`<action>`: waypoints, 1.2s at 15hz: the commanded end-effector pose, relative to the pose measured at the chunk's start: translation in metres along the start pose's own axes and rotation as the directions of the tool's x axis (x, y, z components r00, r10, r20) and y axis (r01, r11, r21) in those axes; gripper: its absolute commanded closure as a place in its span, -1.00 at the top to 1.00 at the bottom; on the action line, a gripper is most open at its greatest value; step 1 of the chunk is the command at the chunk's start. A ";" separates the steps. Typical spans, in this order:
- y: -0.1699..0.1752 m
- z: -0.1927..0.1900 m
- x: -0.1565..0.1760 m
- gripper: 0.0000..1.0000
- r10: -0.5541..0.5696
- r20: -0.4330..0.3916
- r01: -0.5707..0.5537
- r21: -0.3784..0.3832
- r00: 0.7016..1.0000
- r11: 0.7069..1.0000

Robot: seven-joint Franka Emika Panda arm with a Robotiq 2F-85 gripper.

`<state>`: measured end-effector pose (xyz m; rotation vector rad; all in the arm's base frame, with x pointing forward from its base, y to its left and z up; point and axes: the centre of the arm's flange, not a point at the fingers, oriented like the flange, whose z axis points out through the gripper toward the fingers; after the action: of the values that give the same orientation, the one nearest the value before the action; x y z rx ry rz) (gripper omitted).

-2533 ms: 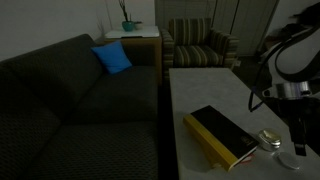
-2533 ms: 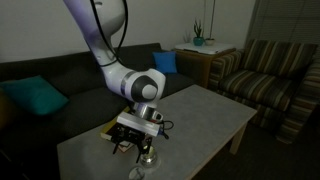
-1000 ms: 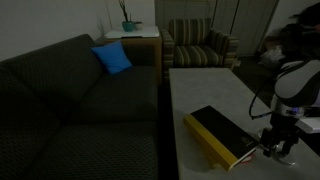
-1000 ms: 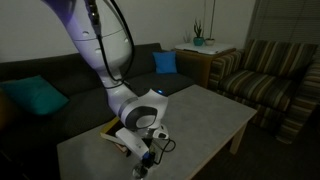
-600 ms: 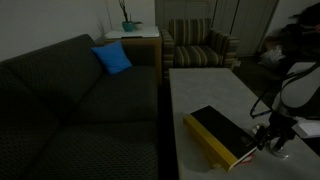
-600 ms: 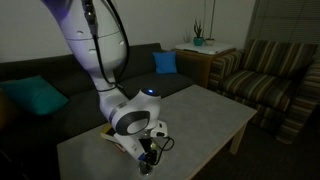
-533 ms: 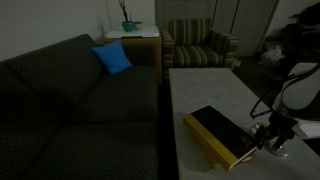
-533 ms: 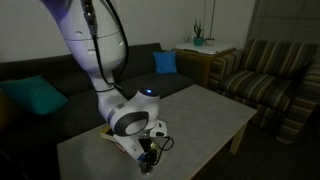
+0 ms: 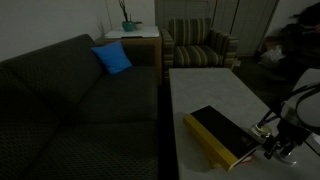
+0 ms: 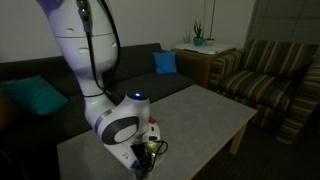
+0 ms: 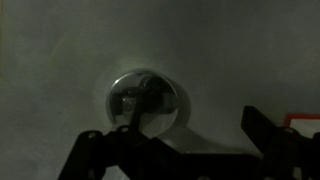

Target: Pick the lid on the table and put it on the silver bottle

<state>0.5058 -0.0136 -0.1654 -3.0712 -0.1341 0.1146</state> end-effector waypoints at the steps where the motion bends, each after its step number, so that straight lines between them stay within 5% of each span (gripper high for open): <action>1: 0.001 -0.014 -0.036 1.00 -0.059 -0.038 0.057 -0.042 0.998 0.997; 7: -0.003 -0.034 -0.048 1.00 -0.108 -0.134 0.092 -0.119 0.985 0.989; 10: 0.007 -0.038 -0.058 1.00 -0.118 -0.119 0.100 -0.151 0.986 0.983; 18: 0.063 -0.012 -0.057 1.00 -0.265 -0.111 0.257 -0.084 0.958 0.963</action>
<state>0.4522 -0.0579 -0.1438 -3.1331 -0.4762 -0.0759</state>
